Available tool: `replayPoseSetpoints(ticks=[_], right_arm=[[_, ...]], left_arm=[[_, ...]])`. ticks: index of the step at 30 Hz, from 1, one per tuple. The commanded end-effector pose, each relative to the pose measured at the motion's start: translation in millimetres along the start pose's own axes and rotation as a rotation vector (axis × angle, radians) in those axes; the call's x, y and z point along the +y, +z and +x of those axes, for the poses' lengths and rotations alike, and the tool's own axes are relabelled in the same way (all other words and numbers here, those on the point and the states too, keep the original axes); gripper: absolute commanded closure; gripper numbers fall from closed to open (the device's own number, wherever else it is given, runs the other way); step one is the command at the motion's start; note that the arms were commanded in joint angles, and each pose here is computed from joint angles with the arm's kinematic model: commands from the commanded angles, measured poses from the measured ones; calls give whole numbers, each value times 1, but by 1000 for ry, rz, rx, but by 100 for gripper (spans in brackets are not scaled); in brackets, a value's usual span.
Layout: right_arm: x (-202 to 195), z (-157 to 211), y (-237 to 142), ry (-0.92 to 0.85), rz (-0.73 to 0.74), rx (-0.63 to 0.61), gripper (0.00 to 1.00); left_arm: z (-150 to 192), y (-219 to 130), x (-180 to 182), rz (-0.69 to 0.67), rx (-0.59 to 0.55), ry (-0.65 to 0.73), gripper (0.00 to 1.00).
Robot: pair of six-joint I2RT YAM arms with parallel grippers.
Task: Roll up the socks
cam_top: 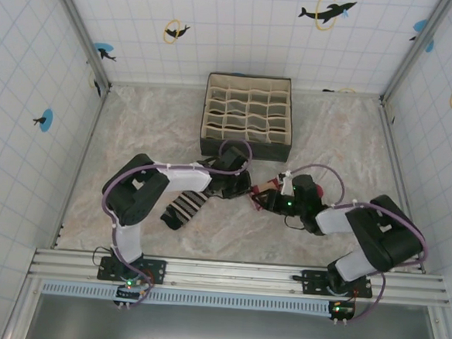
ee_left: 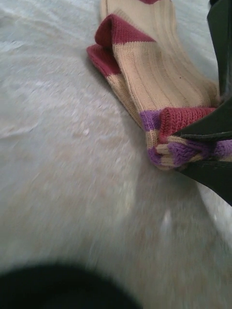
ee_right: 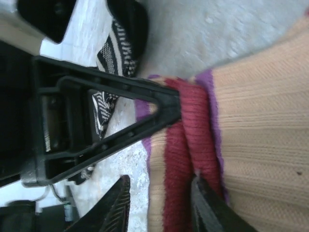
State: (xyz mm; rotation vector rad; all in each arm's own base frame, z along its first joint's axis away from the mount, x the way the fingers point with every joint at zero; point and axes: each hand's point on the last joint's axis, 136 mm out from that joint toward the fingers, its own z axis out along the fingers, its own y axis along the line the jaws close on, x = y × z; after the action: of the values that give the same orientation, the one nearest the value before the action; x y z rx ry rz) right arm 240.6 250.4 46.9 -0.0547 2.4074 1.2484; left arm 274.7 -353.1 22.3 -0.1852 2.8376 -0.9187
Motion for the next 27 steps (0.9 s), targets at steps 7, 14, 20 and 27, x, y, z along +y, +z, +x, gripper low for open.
replayPoseSetpoints(ticks=[7,14,20,27], right_arm=[[20,-8,-5,-586,400,-32,38],[45,6,8,-996,597,-106,35],[57,19,21,-1241,776,-201,36],[58,32,45,-1383,866,-226,38]], left_arm=[[-13,-40,55,-187,-43,-82,100],[-10,-45,58,-188,-25,-94,100],[-7,-44,60,-187,-5,-98,100],[-4,-42,60,-180,15,-102,100]])
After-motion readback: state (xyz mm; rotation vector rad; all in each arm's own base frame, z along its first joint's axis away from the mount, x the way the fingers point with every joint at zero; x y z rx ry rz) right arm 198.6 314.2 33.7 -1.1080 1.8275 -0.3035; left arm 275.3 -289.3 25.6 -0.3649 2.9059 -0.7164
